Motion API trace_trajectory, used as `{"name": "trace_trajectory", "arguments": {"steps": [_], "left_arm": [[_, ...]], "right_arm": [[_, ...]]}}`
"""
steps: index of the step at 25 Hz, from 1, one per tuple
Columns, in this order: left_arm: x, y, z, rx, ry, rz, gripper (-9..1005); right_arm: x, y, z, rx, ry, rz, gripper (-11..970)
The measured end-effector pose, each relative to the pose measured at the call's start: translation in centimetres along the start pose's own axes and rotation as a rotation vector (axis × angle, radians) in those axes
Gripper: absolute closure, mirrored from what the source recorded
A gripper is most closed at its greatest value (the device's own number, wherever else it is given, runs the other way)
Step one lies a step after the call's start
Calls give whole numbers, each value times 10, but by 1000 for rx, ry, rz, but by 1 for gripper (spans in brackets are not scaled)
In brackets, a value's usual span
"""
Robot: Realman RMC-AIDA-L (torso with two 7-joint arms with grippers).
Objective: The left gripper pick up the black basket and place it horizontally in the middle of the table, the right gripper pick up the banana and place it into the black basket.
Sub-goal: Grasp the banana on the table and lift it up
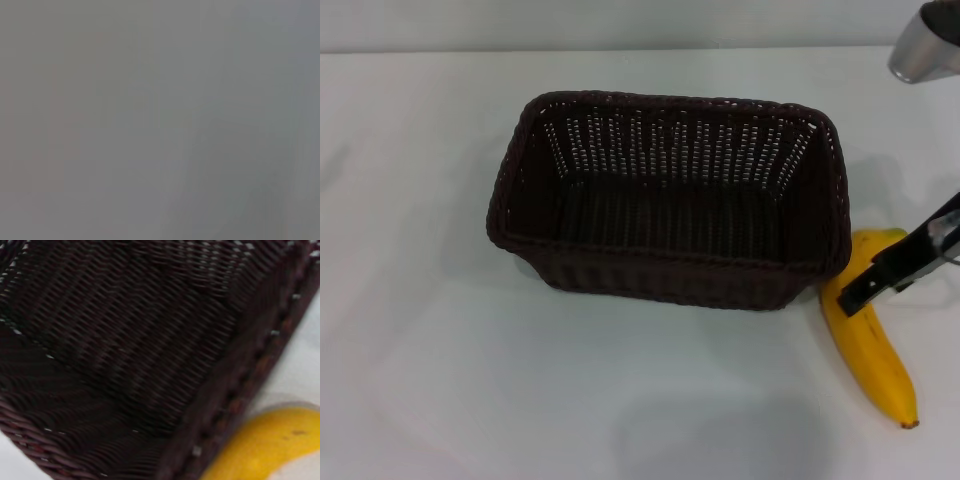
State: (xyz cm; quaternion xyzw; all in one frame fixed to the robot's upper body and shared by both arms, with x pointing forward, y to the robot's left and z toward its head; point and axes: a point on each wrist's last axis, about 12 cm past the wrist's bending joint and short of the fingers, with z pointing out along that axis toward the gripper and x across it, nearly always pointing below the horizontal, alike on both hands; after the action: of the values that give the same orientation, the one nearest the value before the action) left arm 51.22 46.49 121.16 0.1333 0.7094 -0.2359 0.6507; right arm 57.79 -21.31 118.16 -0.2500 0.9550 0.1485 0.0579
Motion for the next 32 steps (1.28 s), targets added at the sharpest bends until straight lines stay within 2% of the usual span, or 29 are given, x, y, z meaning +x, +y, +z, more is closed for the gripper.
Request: {"name": "trace_trajectory", "arguments": {"steps": [13, 24, 32], "left_arm": [[-2, 1, 0, -2, 0, 29, 381], [-4, 2, 1, -1, 0, 45, 381], [-4, 2, 1, -1, 1, 50, 381]], "right_arm": [[0, -4, 15, -10, 17, 62, 209], [-2, 1, 27, -23, 35, 59, 220], [2, -3, 35, 20, 65, 66, 253]]}}
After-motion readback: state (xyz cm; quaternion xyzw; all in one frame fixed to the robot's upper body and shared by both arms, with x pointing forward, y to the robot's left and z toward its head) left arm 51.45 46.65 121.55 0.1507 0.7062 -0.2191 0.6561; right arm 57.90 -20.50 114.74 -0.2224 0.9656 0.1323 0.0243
